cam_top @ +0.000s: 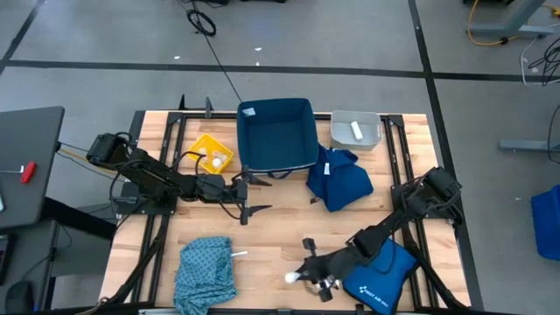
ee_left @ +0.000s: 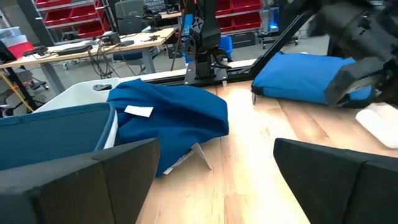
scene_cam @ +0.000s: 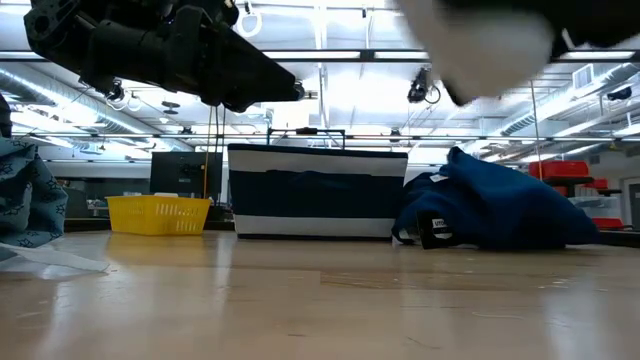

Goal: Pick & place medical supplies in basket/bin
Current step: Put the top white bandage into the grey bin

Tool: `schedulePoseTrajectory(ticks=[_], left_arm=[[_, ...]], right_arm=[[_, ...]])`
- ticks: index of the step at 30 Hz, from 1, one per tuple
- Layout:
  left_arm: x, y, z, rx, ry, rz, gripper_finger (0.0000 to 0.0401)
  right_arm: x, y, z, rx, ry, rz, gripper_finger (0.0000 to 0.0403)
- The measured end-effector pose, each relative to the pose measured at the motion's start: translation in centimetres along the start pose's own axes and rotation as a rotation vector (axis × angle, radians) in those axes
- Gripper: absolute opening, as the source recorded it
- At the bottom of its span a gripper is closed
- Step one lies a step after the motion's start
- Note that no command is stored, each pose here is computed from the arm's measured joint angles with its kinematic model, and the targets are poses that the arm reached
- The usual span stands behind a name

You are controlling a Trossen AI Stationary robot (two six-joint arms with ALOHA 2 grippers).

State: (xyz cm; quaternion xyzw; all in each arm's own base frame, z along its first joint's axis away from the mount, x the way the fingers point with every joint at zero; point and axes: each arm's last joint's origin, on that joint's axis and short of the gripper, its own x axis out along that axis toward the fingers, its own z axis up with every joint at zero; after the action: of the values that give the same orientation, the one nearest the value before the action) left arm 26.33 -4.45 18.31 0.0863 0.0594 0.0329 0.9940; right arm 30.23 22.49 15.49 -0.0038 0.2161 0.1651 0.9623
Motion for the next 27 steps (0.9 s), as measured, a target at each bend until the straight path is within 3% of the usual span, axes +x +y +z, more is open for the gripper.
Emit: schedulePoseTrajectory(ticks=[3,7,12,27], left_arm=[[0.0,0.0,0.0,-0.001,-0.002,-0.013,0.0319],[0.0,0.0,0.0,-0.003,-0.002,-0.013,0.0319],[0.0,-0.1,0.0,-0.003,-0.004,-0.021,0.0319],[0.0,-0.1,0.0,-0.001,-0.004,-0.021,0.0319]], right_arm=[[-1.0,-0.4,-0.7,-0.012,-0.189,0.093,0.0033],[-2.9,-1.3,-2.5,-0.004,-0.324,0.141,0.0033],[-5.5,-2.7,-4.7,0.015,-0.333,0.096,0.0033],[-15.0,-8.6,-6.0,0.007,-0.455,-0.062,0.0033]])
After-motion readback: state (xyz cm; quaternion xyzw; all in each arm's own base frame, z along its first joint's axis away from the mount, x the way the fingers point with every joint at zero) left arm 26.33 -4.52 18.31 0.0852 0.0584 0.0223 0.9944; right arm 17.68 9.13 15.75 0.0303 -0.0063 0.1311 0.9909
